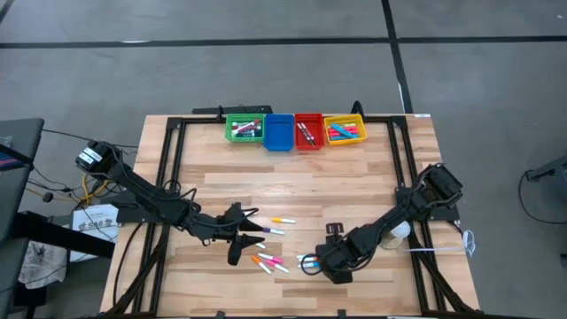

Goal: Pick & Place Markers
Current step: Put the small violet marker pen into the red bin

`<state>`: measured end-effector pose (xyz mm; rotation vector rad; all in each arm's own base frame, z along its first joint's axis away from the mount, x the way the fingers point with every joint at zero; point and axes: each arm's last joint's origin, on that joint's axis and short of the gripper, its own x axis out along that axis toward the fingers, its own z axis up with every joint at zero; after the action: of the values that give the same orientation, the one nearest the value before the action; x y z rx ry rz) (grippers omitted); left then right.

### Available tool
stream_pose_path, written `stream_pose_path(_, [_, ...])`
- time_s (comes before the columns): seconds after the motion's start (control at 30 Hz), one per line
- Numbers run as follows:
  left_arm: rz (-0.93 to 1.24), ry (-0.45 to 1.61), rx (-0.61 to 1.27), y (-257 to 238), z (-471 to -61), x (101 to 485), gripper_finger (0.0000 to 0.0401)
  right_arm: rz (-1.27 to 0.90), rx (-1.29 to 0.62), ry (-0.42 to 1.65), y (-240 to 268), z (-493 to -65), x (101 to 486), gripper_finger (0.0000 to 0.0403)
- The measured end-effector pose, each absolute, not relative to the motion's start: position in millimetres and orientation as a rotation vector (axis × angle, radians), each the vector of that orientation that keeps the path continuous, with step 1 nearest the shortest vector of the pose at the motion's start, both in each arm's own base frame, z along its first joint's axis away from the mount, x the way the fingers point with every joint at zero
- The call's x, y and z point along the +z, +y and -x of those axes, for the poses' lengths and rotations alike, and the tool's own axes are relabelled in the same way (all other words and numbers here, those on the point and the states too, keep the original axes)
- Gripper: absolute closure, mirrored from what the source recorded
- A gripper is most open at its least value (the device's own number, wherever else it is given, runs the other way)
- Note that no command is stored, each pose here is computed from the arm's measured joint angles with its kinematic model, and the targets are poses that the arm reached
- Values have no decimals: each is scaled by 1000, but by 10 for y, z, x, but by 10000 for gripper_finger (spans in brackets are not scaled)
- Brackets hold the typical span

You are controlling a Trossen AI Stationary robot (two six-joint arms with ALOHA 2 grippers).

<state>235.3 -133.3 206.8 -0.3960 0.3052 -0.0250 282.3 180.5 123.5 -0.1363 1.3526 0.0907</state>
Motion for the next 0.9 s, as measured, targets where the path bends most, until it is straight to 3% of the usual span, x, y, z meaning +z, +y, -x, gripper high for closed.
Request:
stream_pose_path(0.47, [396,315,-50,-1340,-2351,2067,238,107,99,1375,1764,-2848,1216,380])
stream_pose_path(0.9, [393,326,-94,-1417,-2306,2068,238,103,26,1474,1598,-2906,1477,388])
